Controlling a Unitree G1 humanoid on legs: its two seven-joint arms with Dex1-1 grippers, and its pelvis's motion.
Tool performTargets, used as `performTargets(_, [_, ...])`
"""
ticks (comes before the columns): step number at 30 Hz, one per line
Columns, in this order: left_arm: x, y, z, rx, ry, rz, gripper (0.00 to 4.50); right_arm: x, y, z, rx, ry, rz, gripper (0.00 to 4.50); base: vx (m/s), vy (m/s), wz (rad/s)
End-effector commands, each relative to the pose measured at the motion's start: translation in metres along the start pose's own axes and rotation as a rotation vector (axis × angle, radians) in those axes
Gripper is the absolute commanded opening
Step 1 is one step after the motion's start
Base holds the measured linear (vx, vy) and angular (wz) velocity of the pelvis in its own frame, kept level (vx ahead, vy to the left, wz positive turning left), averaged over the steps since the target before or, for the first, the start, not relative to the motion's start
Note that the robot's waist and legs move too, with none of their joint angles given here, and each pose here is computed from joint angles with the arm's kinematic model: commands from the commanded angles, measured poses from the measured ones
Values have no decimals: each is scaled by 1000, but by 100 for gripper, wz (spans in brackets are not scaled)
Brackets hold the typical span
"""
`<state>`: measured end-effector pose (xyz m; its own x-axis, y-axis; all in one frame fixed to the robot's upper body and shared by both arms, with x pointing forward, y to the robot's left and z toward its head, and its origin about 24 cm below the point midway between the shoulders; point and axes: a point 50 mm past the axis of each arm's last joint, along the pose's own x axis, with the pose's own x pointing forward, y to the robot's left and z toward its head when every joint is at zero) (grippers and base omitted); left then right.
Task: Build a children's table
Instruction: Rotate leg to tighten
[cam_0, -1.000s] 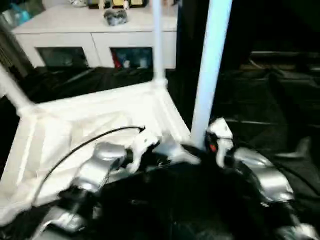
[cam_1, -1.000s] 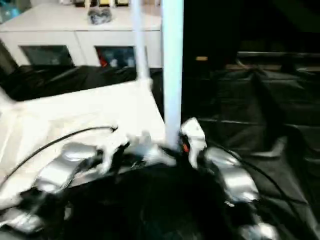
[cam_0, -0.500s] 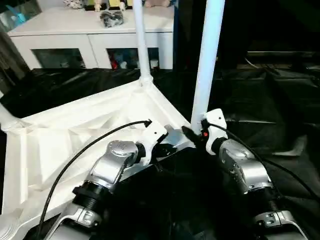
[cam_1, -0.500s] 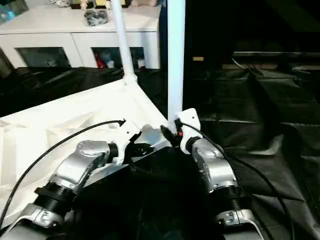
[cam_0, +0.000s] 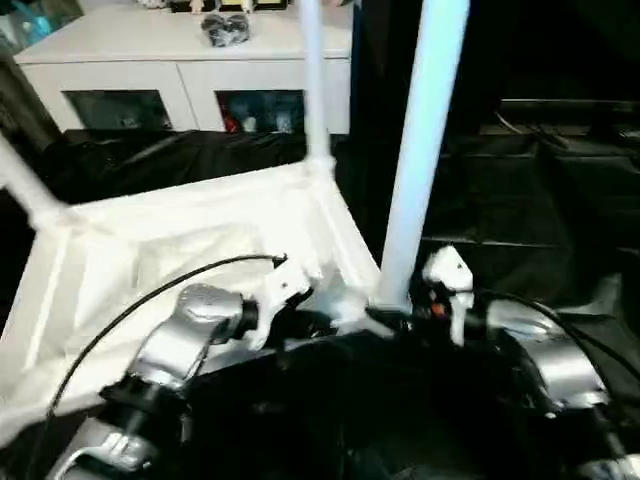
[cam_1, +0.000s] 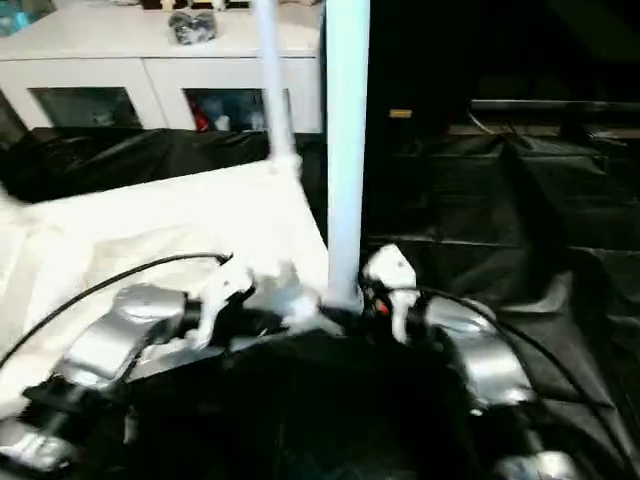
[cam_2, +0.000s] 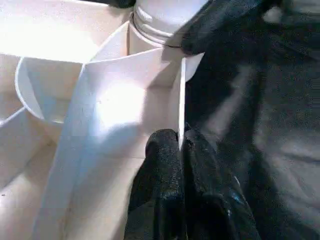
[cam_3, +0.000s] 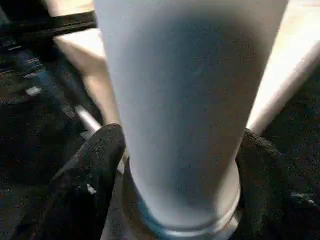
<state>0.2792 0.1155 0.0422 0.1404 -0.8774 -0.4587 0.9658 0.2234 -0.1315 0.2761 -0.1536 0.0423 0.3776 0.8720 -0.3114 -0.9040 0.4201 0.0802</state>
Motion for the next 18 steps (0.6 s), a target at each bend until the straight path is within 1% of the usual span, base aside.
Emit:
performTargets(1, [4,-5,17,60,-71,-52,0,14,18,-1,11,0,149,298,0,0,0])
performTargets(3, [0,-5,14,61,-61,-55,0,12,21,-2,14,8,170,278,0,0,0])
performTargets(5, [-3,-5,12,59,-56,-56,0,10,23,-3,30,15,190,268,0,0,0])
performTargets(13, [-4,-5,11,54,-56,-53,0,10,25,-2,35,18,201,262,0,0,0])
performTargets(15, [0,-2,12,45,-68,4,0,16,20,-4,40,17,121,261,0,0,0])
performTargets(16, [4,2,14,34,-75,48,0,21,13,-7,53,28,29,261,0,0,0])
performTargets(18, [9,5,17,23,-80,95,0,27,5,-11,80,51,-84,261,0,0,0])
